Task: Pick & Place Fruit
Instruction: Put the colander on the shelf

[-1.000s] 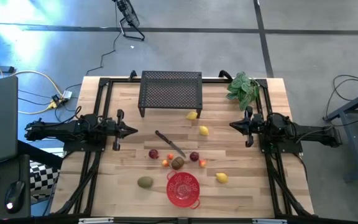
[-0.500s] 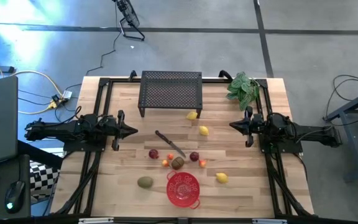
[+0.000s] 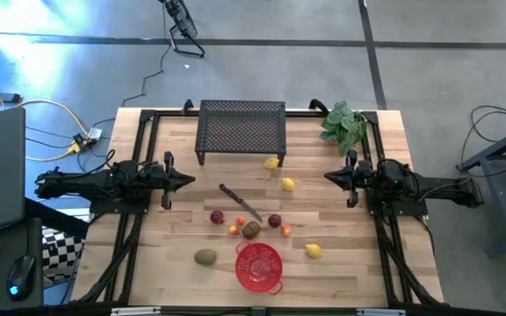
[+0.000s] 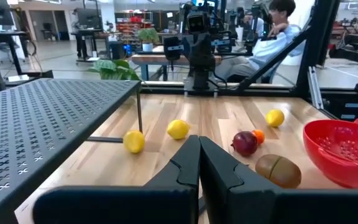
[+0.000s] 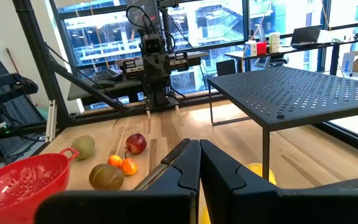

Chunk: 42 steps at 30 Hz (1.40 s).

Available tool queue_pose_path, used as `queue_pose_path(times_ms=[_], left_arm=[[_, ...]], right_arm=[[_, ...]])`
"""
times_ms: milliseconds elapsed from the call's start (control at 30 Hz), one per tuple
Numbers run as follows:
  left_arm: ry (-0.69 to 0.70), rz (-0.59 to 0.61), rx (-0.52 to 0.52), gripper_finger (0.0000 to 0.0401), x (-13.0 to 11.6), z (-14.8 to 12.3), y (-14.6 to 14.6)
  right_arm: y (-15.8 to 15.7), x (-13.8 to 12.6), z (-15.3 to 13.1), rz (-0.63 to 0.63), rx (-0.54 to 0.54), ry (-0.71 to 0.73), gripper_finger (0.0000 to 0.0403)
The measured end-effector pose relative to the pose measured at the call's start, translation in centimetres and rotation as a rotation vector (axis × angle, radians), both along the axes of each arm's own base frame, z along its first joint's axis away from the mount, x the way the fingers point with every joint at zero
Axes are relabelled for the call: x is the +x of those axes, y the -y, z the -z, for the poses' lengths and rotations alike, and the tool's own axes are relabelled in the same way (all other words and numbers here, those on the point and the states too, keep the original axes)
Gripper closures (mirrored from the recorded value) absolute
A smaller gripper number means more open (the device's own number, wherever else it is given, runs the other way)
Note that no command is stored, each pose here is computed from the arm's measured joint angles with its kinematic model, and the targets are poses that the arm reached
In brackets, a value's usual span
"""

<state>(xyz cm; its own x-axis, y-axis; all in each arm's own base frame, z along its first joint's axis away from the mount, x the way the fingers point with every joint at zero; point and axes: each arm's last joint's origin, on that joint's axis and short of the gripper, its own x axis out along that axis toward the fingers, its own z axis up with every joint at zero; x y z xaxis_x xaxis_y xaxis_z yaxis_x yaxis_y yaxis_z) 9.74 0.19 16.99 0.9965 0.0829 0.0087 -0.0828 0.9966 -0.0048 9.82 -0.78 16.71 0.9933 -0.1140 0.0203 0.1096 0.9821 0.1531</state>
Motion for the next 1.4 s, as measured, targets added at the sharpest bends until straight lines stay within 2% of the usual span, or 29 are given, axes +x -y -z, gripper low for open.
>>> queue_pose_path(times_ms=[233,433,767,933,1400], left_arm=[[0.0,-0.001,-0.007,0.0401,0.0,0.0,0.0],[0.005,0.001,-0.061,0.0401,0.0,0.0,0.0],[0.005,0.001,-0.053,0.0401,0.0,0.0,0.0],[0.006,0.002,-0.071,0.0401,0.0,0.0,0.0],[0.009,0.002,-0.107,0.0401,0.0,0.0,0.0]], right_arm=[[0.0,0.0,0.0,-0.001,0.019,0.002,0.0401],[0.0,0.0,0.0,-0.002,0.061,0.007,0.0401],[0.0,0.0,0.0,0.003,0.06,0.008,0.0401],[0.2,0.0,-0.2,0.059,0.105,0.032,0.0401],[0.3,0.1,-1.1,0.085,0.164,0.06,0.0401]])
